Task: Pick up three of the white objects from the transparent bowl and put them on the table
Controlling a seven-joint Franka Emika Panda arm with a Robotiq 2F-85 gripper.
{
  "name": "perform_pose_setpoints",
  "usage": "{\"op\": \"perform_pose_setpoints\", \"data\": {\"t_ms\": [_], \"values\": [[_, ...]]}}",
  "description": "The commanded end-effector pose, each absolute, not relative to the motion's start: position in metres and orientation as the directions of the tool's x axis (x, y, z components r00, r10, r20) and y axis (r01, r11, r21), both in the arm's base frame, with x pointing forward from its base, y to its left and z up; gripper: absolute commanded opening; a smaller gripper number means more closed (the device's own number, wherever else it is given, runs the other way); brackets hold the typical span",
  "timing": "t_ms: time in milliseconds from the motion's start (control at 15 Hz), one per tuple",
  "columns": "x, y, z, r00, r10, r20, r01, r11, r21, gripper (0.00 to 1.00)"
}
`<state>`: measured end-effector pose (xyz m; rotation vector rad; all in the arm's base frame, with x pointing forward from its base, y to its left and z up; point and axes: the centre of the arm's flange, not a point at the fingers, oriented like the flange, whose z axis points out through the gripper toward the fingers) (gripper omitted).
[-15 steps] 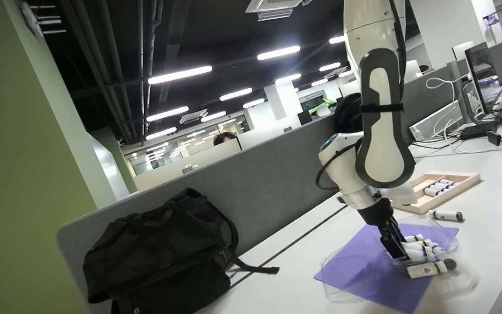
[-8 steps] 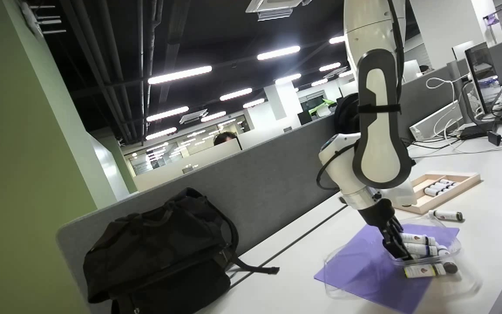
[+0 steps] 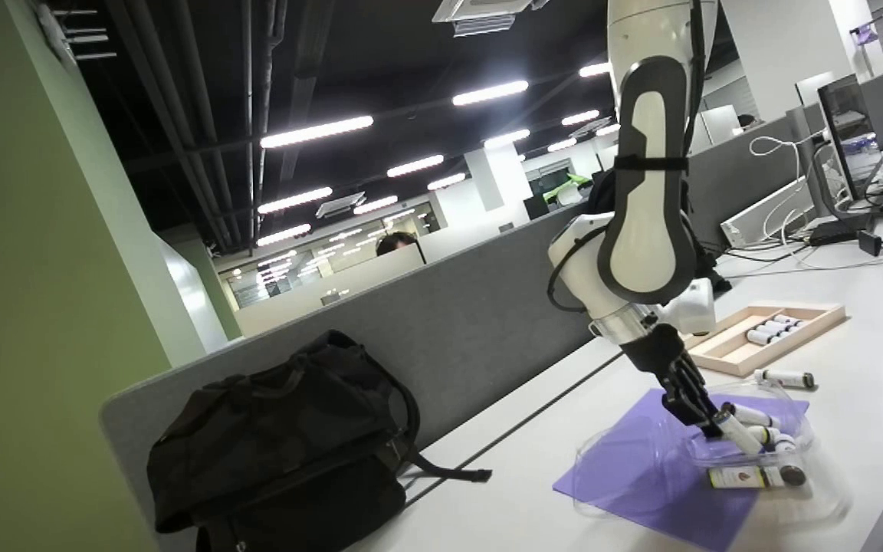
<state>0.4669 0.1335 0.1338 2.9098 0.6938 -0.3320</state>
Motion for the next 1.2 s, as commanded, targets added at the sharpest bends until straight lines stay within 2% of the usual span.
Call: {"op": "perform_pose_setpoints", "data": {"t_ms": [0, 267, 333, 400, 467, 533, 933, 1133], "values": [[0.471, 0.112, 0.184, 0.905, 0.366, -0.215, 0.389, -0.919, 0.071, 0.18], [0.477, 0.083, 0.204, 0.93, 0.313, -0.191, 0.327, -0.944, 0.044, 0.18], [0.476, 0.08, 0.204, 0.929, 0.312, -0.198, 0.323, -0.946, 0.026, 0.34], [0.474, 0.079, 0.202, 0.925, 0.317, -0.209, 0.325, -0.946, 0.002, 0.67], [0.473, 0.08, 0.198, 0.92, 0.325, -0.217, 0.329, -0.944, -0.02, 0.62], [0.471, 0.084, 0.193, 0.913, 0.34, -0.225, 0.338, -0.94, -0.048, 0.62], [0.458, 0.111, 0.163, 0.886, 0.397, -0.238, 0.38, -0.918, -0.115, 0.97], [0.456, 0.115, 0.146, 0.88, 0.404, -0.249, 0.388, -0.915, -0.112, 1.0]]}}
